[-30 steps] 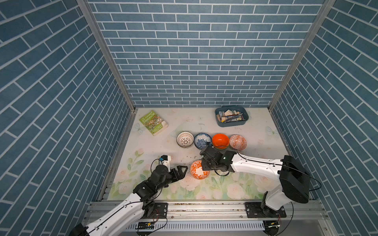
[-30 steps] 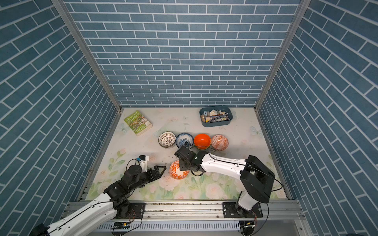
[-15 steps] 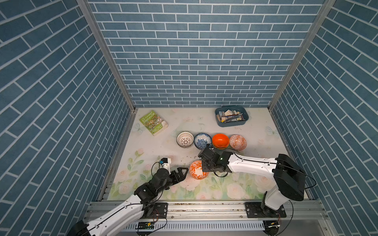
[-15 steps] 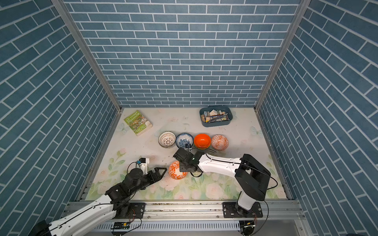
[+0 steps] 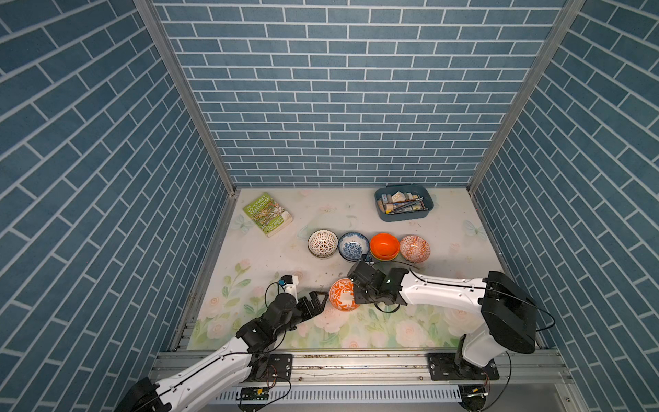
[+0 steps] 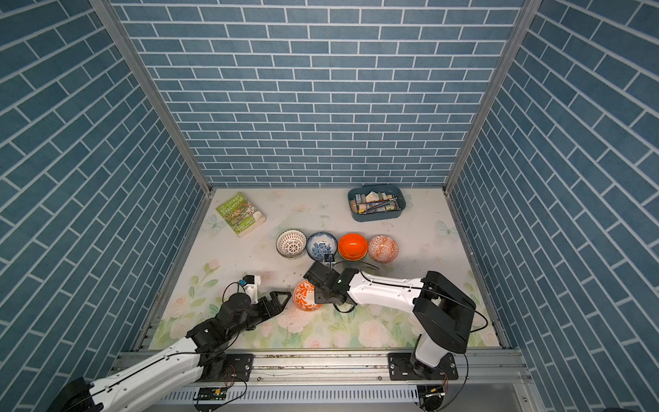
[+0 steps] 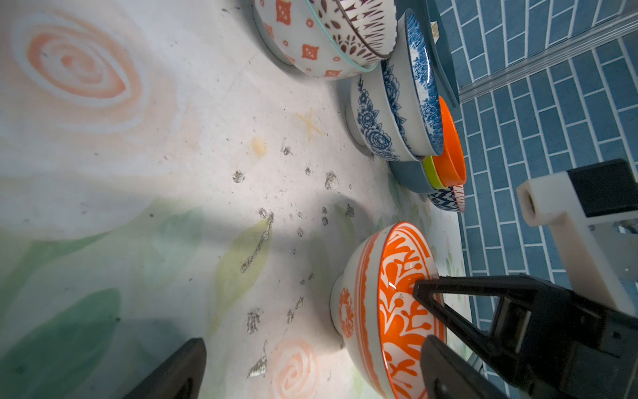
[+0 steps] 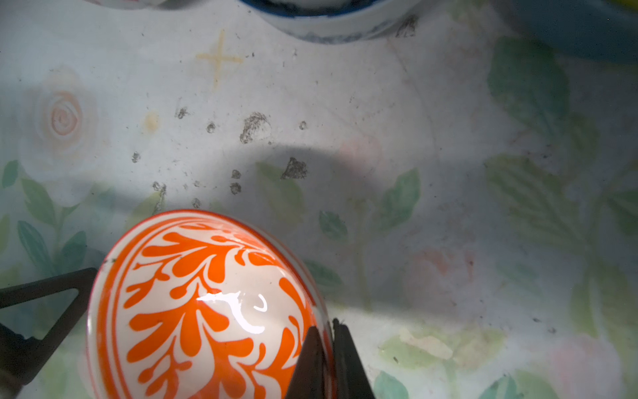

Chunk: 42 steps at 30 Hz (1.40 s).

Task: Stack the bowls
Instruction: Pick up the bowl from the center of the board, then place the bowl on the bowl.

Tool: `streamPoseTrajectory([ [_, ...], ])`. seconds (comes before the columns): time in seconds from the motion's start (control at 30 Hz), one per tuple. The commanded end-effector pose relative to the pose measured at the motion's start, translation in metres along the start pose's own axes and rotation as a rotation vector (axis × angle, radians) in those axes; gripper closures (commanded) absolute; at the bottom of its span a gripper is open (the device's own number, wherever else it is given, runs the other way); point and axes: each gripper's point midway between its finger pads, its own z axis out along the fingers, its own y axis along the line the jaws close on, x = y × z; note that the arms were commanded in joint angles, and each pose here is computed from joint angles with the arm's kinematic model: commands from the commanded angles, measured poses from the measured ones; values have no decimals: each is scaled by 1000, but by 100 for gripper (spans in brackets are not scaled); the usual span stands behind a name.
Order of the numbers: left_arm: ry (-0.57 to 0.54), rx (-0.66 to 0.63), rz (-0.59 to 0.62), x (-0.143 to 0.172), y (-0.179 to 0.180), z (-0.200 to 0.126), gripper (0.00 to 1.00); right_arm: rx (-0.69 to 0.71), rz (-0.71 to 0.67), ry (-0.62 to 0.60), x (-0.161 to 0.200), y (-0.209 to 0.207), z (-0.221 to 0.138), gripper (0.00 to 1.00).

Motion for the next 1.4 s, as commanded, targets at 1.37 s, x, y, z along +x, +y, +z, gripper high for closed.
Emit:
streamPoseTrajectory([
  [1.37, -26, 68, 161, 3, -32, 3, 0, 122, 455, -354, -150, -258, -103, 100],
])
